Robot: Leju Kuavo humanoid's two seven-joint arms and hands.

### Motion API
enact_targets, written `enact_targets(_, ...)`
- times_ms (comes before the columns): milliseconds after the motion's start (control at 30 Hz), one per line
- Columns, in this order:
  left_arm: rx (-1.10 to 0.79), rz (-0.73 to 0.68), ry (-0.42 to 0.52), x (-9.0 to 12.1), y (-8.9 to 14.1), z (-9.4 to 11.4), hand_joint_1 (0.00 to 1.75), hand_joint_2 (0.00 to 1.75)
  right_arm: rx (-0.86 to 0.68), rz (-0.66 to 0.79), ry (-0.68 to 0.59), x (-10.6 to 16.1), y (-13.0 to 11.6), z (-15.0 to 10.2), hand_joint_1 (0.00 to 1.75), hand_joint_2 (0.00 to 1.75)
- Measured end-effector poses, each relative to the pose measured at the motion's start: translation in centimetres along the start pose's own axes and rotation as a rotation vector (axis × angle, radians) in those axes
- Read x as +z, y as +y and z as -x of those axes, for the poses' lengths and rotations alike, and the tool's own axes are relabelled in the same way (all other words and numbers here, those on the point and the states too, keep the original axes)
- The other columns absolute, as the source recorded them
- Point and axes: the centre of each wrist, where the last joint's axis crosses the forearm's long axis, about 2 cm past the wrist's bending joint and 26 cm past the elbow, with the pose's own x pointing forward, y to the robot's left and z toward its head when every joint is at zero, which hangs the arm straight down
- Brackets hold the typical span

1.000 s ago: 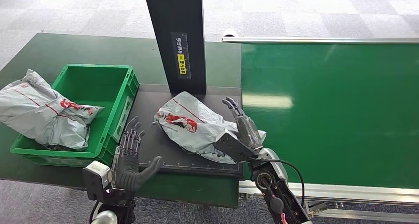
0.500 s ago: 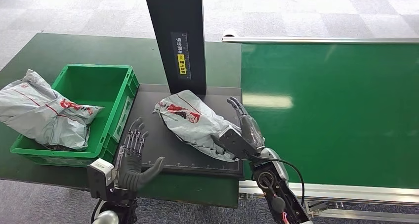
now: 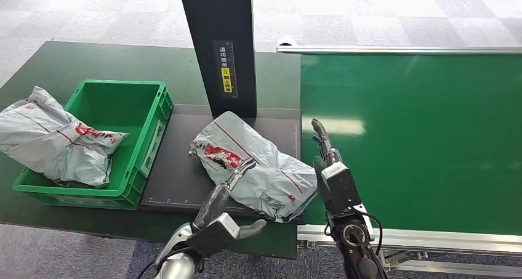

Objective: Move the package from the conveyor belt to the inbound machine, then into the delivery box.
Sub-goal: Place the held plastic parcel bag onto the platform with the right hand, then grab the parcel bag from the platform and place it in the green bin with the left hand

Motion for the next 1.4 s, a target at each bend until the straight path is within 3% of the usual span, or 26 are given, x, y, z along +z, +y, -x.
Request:
enact_targets(67,-0.024,0.024,0.006,-0.2,-0.2,0.3,0.0,1.75,-0.01,0.023,0.005,0.6,-0.3,0.1,0.0,1.75)
enact_targets(233,-0.096,0.073,0.01,-0.6,-0.5,0.7,0.0,1.75,-0.029,0.086,0.018,2.1,-1.1,0.3,0.0,1.75)
enact_targets(500,-0.411,0.106,0.034,-2.2,-1.1,1.6,0.0,1.75,-0.101,0.167,-0.034,4.1,-1.8,-0.1,0.0,1.75)
enact_targets(733,-0.645,0.048,0.116,-5.0,-0.5,2.8,0.0,1.75,-0.114,0.175,-0.095,3.8,-1.3,-1.1,0.0,1.75)
enact_targets(1000,-0.716,0.047,0.2,-6.3,0.1,3.7,0.01,1.75,-0.119,0.169,-0.125,3.2,-0.9,-1.7,0.0,1.75)
enact_targets(1133,-0.715,0.077,0.246,-6.4,0.4,4.3,1.71,1.75,-0.119,0.166,-0.143,2.8,-0.8,-1.9,0.0,1.75)
enact_targets(1400,-0.698,0.084,0.261,-5.6,0.6,5.1,1.75,1.75,-0.119,0.169,-0.163,2.1,-1.0,-2.2,0.0,1.75)
